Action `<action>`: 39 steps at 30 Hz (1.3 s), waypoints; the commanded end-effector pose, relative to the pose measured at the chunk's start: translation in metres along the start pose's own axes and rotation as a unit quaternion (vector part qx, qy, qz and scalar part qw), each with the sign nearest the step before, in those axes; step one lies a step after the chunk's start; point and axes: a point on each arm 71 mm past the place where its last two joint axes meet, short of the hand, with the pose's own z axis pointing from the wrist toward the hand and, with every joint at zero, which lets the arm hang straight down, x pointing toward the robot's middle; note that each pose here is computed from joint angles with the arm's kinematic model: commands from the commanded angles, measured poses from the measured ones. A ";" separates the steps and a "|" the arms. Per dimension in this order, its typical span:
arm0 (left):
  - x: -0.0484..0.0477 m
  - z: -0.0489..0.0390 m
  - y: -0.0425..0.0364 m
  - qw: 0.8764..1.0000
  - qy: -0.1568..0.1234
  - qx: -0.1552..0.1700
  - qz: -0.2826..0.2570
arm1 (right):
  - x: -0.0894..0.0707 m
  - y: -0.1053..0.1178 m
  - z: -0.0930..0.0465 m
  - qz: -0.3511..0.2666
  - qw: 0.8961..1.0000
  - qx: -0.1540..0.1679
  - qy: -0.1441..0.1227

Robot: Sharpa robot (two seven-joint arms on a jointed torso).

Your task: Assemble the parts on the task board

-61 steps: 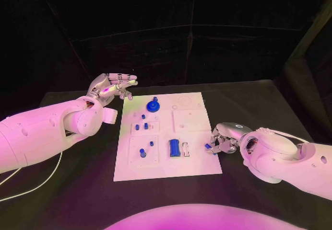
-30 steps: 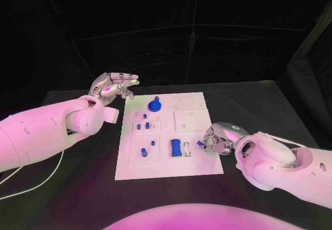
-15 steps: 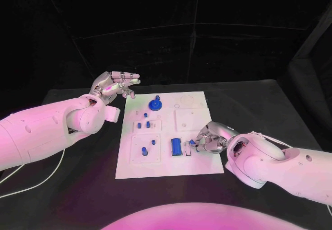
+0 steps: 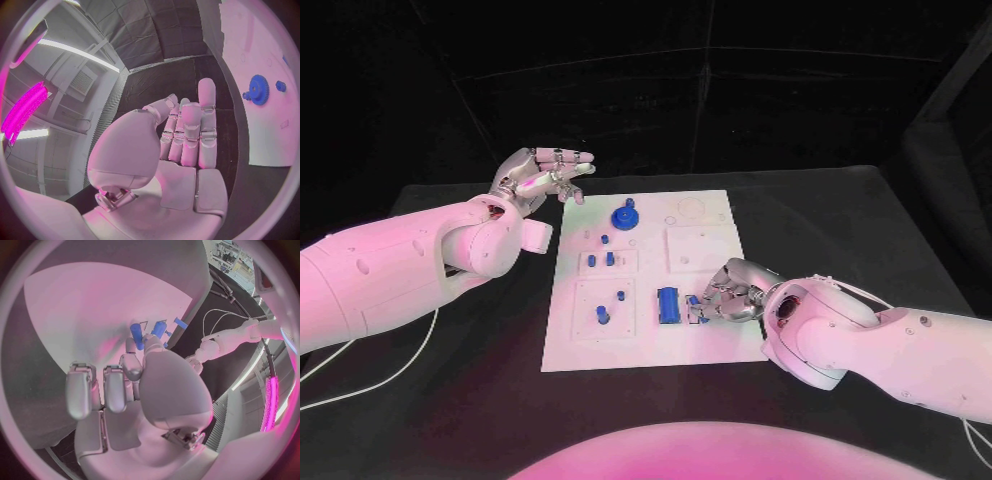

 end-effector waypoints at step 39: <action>0.0012 0.0005 -0.0014 1.000 0.006 0.003 -0.004 | -0.007 0.001 -0.002 0.012 0.999 -0.045 -0.024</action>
